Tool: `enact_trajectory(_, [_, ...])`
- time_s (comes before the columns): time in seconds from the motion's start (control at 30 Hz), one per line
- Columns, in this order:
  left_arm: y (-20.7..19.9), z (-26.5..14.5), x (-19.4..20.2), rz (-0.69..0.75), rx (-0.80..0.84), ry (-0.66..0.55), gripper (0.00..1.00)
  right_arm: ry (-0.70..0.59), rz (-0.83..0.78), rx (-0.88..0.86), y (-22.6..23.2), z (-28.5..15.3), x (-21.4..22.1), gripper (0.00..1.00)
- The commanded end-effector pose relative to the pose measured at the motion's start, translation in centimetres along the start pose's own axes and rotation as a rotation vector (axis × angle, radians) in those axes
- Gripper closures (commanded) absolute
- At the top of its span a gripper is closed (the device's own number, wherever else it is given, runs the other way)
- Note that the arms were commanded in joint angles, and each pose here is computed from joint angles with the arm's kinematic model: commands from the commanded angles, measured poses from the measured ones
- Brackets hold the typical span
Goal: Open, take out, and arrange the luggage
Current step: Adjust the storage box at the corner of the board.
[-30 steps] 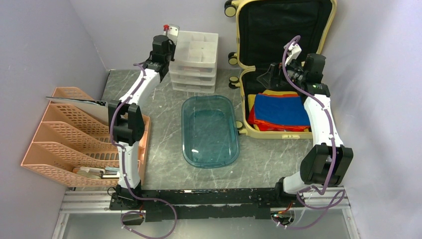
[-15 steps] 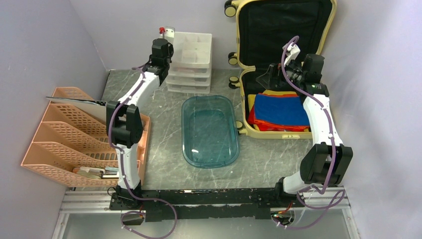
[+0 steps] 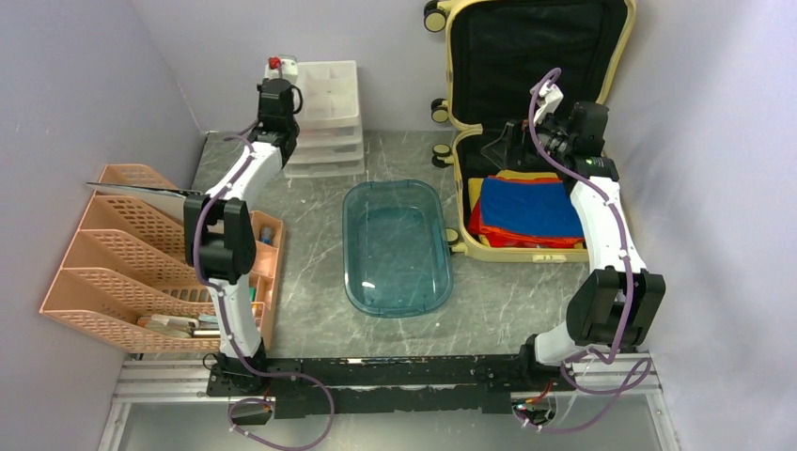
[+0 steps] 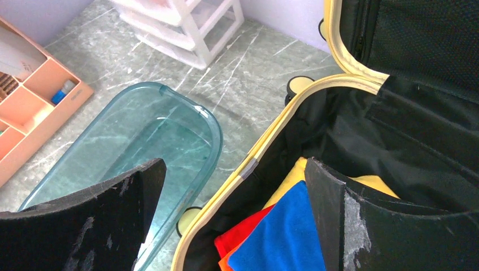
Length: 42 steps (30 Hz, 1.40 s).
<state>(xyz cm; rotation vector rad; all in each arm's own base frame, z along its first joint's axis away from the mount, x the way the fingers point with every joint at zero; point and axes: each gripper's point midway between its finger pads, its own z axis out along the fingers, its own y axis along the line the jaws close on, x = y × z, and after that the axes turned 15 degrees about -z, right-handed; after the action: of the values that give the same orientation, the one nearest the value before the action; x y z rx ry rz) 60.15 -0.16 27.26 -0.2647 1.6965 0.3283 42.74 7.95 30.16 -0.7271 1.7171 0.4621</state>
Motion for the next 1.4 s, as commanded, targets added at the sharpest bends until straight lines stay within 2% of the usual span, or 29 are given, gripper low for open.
enact_trajectory(0.0, [8.5,-0.1,-4.5,0.009,-0.244,-0.115,0.95,-0.042,-0.034,-0.02,0.3,0.1,-1.3,0.0])
enact_trajectory(0.27, [13.5,2.4,-3.9,0.044,-0.331,-0.13,0.95,-0.043,-0.031,-0.018,0.3,0.1,-1.2,0.0])
enact_trajectory(0.37, [14.2,3.2,-4.0,0.08,-0.354,-0.144,0.9,-0.042,-0.025,-0.02,0.3,0.1,-1.2,0.0])
enact_trajectory(0.43, [14.4,3.4,-4.3,0.096,-0.371,-0.158,0.79,-0.041,-0.022,-0.022,0.3,0.2,-1.1,0.0])
enact_trajectory(0.57, [14.9,3.4,-5.5,0.066,-0.408,-0.176,0.45,-0.041,-0.021,-0.021,0.4,0.2,-1.1,0.0])
enact_trajectory(0.67, [14.4,2.4,-7.4,-0.011,-0.355,-0.205,0.32,-0.042,-0.024,-0.017,0.3,0.2,-1.2,0.0])
enact_trajectory(0.83, [11.8,-0.3,-11.4,-0.142,-0.154,-0.24,0.2,-0.038,-0.019,-0.023,0.3,0.4,-0.9,0.0])
enact_trajectory(0.97, [9.2,-2.1,-13.2,-0.161,-0.005,-0.226,0.16,-0.036,-0.019,-0.027,0.5,0.5,-0.9,0.0])
enact_trajectory(1.03, [6.2,-3.5,-13.7,-0.161,0.093,-0.221,0.14,-0.037,-0.023,-0.025,0.5,0.4,-1.0,0.0])
enact_trajectory(1.27, [-2.9,-7.2,-13.4,-0.121,0.363,-0.179,0.13,-0.041,-0.025,-0.023,0.6,0.2,-1.2,0.0])
enact_trajectory(1.37, [-6.3,-7.9,-11.9,-0.077,0.424,-0.138,0.12,-0.044,-0.033,-0.018,0.6,0.1,-1.3,0.0])
